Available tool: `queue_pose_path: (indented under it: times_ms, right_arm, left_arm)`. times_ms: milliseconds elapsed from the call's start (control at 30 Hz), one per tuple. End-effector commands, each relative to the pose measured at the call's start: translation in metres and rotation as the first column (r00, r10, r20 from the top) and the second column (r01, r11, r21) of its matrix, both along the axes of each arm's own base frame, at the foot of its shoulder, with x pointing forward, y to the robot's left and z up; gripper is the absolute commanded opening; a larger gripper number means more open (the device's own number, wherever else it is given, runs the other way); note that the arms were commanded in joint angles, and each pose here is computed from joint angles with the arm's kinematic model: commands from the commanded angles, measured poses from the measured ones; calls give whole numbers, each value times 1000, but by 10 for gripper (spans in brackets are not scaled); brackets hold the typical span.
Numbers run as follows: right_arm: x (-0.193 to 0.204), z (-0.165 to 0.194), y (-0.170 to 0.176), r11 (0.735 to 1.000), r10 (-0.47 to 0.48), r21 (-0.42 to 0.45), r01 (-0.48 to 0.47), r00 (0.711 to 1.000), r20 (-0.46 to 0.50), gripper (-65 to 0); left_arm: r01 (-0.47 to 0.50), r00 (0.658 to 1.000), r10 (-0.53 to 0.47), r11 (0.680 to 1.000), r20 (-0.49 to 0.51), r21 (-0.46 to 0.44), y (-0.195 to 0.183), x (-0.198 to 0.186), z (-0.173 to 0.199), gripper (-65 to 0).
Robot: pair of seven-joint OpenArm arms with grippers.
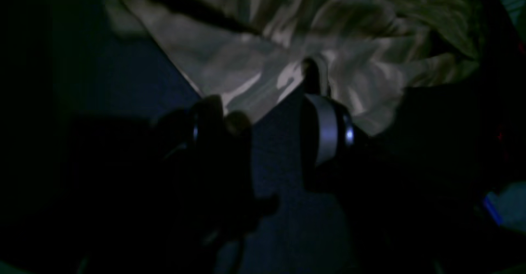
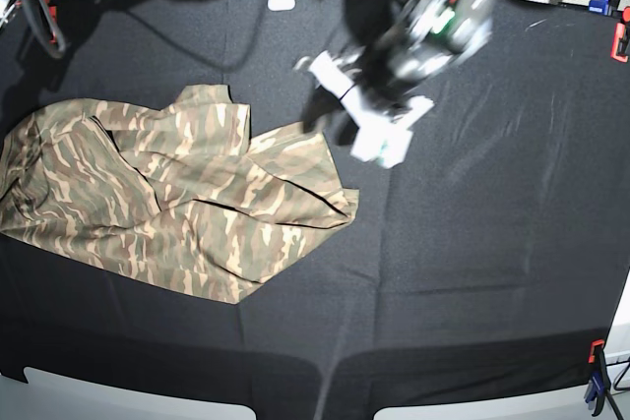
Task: Layout the t-shirt on the table in an organized manner, then fold the t-shirt properly
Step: 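Move the left gripper to the shirt's bunched edge and grasp it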
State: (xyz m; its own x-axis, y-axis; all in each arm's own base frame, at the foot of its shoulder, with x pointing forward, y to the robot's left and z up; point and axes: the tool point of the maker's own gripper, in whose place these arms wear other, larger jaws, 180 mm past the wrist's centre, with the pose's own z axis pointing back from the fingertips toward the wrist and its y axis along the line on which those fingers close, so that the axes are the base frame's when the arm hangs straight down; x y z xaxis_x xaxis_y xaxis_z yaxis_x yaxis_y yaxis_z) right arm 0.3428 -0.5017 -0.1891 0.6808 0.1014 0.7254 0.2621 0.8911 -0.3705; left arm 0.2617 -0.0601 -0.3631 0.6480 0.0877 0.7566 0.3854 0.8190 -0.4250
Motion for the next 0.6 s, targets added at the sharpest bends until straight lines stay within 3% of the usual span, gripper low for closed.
queue_pose_path:
  times_ms: [0, 233, 367, 567]
  right_arm:
    - [3, 27, -7, 999, 8, -44, -5, 998, 55, -529]
    - [4, 27, -5, 999, 14, -35, -12, 998, 62, -529]
    - [4, 27, -5, 999, 14, -35, -12, 998, 62, -529]
    - [6, 29, -5, 999, 20, -39, -17, 997, 75, -529]
  left_arm:
    - [-18, 1000, 18, 999, 7, -30, -7, 10, 4, -366]
    - [-112, 981, 114, 993, -157, 25, -16, 28, -49, -366]
    - [-146, 976, 150, 989, -160, 39, -14, 31, -53, -366]
    - [-120, 978, 111, 992, -178, -40, -27, 28, -47, -367]
